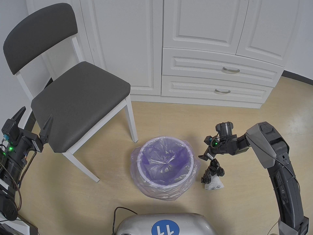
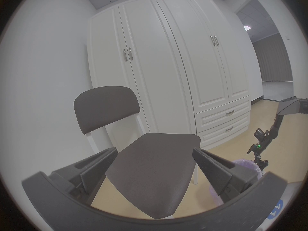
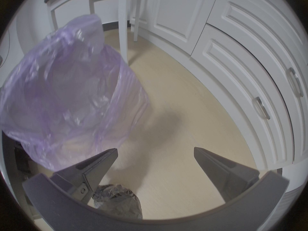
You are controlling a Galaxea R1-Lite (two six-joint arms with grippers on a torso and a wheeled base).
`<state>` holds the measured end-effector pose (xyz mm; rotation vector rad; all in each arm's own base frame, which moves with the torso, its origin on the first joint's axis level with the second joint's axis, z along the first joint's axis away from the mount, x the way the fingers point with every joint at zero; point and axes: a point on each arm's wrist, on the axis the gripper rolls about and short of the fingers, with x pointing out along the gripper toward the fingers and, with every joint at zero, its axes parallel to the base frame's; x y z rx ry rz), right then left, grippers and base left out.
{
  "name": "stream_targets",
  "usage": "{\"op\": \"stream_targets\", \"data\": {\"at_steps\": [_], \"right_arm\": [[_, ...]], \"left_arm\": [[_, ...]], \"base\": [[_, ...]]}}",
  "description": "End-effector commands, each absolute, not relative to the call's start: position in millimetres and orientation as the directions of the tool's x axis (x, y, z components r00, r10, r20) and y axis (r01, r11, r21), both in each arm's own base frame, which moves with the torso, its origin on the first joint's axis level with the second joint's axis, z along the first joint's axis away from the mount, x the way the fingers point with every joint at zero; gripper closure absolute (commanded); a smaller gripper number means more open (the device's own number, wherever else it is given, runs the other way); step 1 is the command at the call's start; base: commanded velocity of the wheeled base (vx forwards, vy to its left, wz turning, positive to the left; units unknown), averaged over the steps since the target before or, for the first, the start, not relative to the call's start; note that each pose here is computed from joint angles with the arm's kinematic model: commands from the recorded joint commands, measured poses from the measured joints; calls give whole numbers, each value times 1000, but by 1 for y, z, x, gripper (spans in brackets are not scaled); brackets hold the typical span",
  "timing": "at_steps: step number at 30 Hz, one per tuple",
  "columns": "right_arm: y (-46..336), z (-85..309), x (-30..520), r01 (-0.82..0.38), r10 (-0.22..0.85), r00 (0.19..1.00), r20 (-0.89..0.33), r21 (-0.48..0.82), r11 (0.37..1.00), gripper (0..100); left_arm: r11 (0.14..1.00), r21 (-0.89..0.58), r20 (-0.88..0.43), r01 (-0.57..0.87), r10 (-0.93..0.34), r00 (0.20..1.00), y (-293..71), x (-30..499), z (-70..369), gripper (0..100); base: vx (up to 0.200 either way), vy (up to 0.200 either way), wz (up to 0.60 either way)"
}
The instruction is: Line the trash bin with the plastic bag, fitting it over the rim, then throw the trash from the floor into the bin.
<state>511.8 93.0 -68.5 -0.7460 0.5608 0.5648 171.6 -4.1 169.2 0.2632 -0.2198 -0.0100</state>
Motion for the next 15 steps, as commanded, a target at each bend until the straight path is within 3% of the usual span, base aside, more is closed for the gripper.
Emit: {"op": "stream_targets", "data": {"at_steps": [1, 10, 15], "right_arm": [[89, -71, 507, -666, 277, 696, -662, -452, 594, 0], [94, -63, 495, -718, 374, 664, -648, -410, 563, 0], [95, -61, 485, -740, 377, 640, -669, -407, 535, 0]], "left_arm": [[965, 260, 219, -19, -39, 975, -4, 170, 170, 0], [966, 259, 213, -17, -39, 976, -4, 170, 169, 0], [966, 259, 207, -16, -39, 978, -4, 169, 167, 0]], "base": [[0, 0, 0], [0, 0, 0], [0, 0, 0]]}}
